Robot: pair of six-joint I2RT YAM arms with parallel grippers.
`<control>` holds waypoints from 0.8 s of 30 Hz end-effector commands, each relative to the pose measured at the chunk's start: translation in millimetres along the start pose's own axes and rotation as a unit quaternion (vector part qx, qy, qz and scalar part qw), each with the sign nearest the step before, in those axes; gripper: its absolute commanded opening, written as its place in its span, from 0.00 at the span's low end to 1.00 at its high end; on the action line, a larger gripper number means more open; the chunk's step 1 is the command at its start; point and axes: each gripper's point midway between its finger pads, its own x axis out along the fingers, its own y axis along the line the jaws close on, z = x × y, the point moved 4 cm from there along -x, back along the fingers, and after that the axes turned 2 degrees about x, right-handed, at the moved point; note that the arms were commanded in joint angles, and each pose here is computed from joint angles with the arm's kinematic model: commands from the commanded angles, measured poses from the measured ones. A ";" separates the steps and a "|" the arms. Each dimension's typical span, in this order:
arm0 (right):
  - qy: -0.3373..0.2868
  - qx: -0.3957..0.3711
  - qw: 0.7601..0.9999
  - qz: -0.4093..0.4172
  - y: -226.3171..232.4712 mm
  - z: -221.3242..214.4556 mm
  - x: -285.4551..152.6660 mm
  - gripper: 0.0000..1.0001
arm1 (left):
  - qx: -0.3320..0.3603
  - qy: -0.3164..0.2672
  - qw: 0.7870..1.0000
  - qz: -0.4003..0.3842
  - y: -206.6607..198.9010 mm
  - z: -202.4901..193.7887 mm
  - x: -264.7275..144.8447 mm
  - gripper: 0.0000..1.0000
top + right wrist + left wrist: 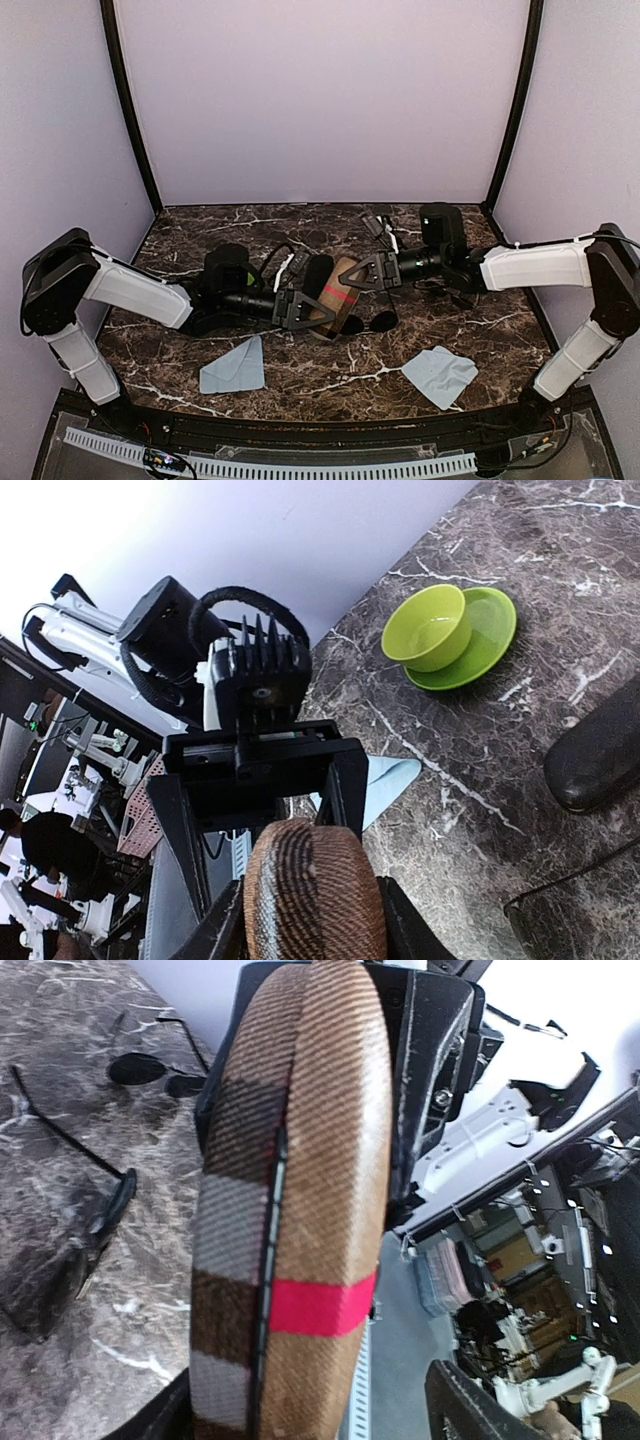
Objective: Organize the sunglasses
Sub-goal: Adjust the sunglasses case.
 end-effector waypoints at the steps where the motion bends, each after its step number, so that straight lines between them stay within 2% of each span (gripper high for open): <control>1: -0.018 -0.012 0.999 -0.028 1.7 16.9 -5.5 0.00 | 0.031 -0.025 0.996 0.078 4.0 15.2 -9.3 0.79; 6: -0.028 0.044 0.995 -0.086 -17.2 21.3 -3.5 0.00 | 0.065 -0.028 0.978 0.198 19.1 20.7 -16.2 0.89; 11: -0.046 0.102 0.986 -0.127 -34.5 22.7 -1.7 0.00 | 0.140 -0.015 0.941 0.307 16.2 29.1 -6.1 0.94; 24: -0.035 0.129 0.981 -0.140 -37.3 17.8 13.0 0.00 | 0.197 0.036 0.897 0.394 31.4 21.9 14.1 0.95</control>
